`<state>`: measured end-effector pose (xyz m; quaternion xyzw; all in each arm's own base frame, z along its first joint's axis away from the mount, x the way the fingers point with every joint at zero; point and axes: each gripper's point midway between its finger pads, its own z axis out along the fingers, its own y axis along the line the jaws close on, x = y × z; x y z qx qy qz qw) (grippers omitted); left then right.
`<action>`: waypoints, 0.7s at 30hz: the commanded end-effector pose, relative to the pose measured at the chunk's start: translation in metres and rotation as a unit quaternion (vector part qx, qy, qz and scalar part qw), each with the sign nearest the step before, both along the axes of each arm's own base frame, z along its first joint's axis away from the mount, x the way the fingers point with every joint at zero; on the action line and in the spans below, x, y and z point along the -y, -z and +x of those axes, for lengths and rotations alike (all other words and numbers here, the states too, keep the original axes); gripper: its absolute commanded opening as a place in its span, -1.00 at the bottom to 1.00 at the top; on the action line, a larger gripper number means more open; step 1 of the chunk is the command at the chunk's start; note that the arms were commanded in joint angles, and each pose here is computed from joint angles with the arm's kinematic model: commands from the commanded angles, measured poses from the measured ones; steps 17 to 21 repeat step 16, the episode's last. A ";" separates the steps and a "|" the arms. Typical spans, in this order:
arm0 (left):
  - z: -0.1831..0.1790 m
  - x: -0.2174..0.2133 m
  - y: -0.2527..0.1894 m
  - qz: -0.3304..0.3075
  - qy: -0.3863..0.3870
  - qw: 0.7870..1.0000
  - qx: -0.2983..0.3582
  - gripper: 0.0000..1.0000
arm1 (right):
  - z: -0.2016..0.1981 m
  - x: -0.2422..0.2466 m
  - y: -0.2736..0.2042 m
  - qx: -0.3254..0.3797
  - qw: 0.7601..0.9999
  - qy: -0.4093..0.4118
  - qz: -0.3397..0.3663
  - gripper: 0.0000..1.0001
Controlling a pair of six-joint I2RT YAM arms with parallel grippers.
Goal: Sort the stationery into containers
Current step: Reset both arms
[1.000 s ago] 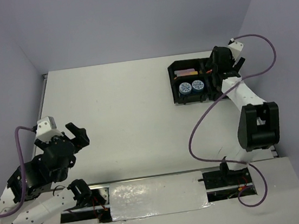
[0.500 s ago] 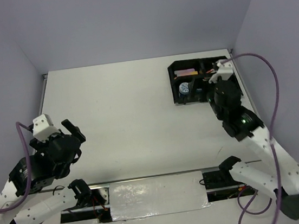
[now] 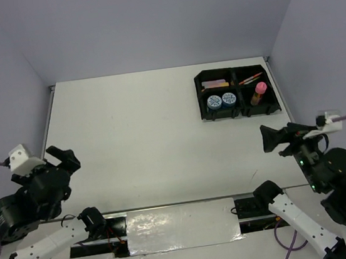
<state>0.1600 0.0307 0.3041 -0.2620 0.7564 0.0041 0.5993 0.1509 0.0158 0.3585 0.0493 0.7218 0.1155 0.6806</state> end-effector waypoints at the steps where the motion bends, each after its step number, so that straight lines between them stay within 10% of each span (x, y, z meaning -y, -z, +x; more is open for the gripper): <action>1: -0.006 -0.010 -0.004 -0.020 0.005 0.999 0.031 0.99 | -0.026 0.014 0.009 -0.018 1.000 0.001 -0.007 0.99; 21: -0.006 -0.002 0.014 -0.030 0.025 0.999 0.025 0.99 | -0.013 0.005 0.035 -0.049 0.999 -0.003 -0.022 0.99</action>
